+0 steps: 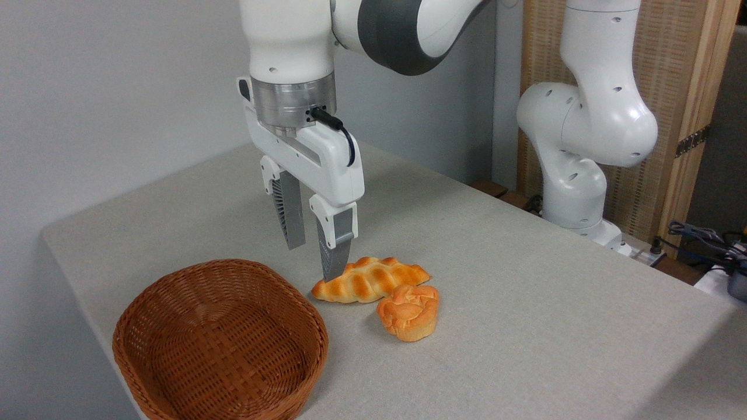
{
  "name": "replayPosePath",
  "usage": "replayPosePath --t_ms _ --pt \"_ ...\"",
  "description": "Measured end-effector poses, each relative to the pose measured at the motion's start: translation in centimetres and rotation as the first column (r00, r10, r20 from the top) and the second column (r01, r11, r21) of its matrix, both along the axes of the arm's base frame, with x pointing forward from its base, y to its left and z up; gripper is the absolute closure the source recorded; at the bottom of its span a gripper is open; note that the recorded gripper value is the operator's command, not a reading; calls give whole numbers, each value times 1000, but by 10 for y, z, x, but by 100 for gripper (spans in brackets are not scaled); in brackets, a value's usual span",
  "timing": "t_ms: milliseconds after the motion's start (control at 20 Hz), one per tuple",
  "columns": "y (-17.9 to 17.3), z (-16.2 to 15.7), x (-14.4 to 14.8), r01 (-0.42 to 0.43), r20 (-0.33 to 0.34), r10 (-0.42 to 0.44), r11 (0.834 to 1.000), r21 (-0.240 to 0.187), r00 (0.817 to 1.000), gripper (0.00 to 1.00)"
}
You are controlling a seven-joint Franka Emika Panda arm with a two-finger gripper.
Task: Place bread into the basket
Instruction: 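Lower the open gripper around the round orange bun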
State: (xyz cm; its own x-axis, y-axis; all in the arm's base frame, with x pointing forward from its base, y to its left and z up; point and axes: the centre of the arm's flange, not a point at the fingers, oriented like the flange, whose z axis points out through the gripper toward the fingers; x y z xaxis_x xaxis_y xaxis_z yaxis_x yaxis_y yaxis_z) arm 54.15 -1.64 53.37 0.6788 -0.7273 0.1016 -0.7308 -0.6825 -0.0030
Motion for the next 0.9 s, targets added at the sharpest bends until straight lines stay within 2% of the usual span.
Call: replayPosePath --t_ms 300,550,700,900 --pt "1 -18 -7 4 -63 -3 1000 8 998 0" --pt "27 -45 -25 11 -124 -1 996 84 992 0" --pt "37 -62 -44 67 -165 -47 990 121 985 0" --pt "52 -71 -56 94 -189 -70 988 121 979 0"
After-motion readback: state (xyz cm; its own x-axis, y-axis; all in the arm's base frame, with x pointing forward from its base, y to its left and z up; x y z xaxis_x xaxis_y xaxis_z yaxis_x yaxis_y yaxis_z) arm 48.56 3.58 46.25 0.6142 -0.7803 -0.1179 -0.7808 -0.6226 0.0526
